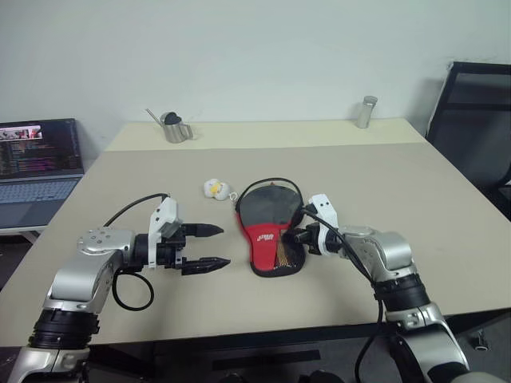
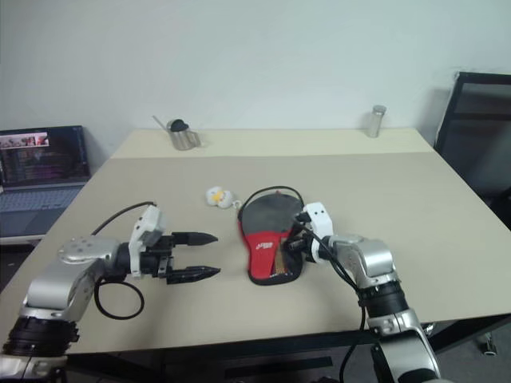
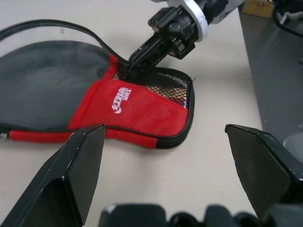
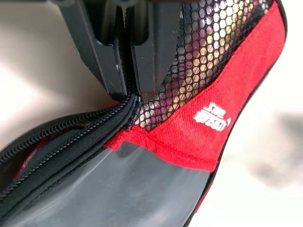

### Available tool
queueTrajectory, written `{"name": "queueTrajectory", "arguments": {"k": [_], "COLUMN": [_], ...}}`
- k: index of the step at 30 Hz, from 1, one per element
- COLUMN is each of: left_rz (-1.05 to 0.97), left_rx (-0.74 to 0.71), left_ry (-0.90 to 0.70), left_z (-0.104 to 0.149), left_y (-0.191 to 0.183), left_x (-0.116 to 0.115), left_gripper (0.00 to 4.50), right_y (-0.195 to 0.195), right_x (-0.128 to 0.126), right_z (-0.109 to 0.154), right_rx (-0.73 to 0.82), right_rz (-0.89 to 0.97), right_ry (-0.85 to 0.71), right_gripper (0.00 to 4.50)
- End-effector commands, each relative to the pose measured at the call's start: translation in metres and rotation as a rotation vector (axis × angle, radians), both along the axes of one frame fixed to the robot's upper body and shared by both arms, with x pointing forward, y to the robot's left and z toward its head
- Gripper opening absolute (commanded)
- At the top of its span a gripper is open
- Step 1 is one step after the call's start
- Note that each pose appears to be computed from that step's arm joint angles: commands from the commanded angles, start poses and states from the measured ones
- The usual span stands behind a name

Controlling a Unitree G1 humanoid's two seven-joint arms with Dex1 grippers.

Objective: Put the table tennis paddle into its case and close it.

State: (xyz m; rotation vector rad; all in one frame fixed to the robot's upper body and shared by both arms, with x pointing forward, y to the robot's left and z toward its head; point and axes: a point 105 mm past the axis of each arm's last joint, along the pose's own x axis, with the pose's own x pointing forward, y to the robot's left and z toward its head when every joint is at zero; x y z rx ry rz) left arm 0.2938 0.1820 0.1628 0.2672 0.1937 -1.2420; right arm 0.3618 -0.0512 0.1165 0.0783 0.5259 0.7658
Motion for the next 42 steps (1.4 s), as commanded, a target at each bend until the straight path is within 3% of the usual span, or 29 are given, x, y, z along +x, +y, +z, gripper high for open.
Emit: {"name": "queueTrajectory", "arguments": {"k": [1,13,29,33,42], "left_rz": [-0.041,-0.123,-0.145,-0.133,-0.089], "left_rx": [0.003,0.009,0.023,0.021,0.003], "left_ry": [-0.023,0.029,0.027,0.018,0.001], "left_z": [0.009,0.007,0.008,0.007,0.006], "left_y": [-0.002,-0.013,-0.017,-0.017,-0.014], "left_x": [-0.012,-0.027,-0.022,-0.021,-0.019], "left_gripper": [4.4,4.4,4.4,4.4,4.4], "right_y": [0.009,-0.003,-0.008,-0.011,-0.015], "right_x": [-0.025,-0.079,-0.092,-0.089,-0.084], "right_z": [0.01,-0.007,-0.019,-0.016,0.028], "right_rx": [0.039,0.083,0.086,0.077,0.026], "right_rz": [0.034,-0.101,-0.203,-0.225,-0.159], "right_ry": [-0.004,0.134,0.188,0.167,-0.053], "right_gripper": [0.02,0.02,0.02,1.08,4.26]}}
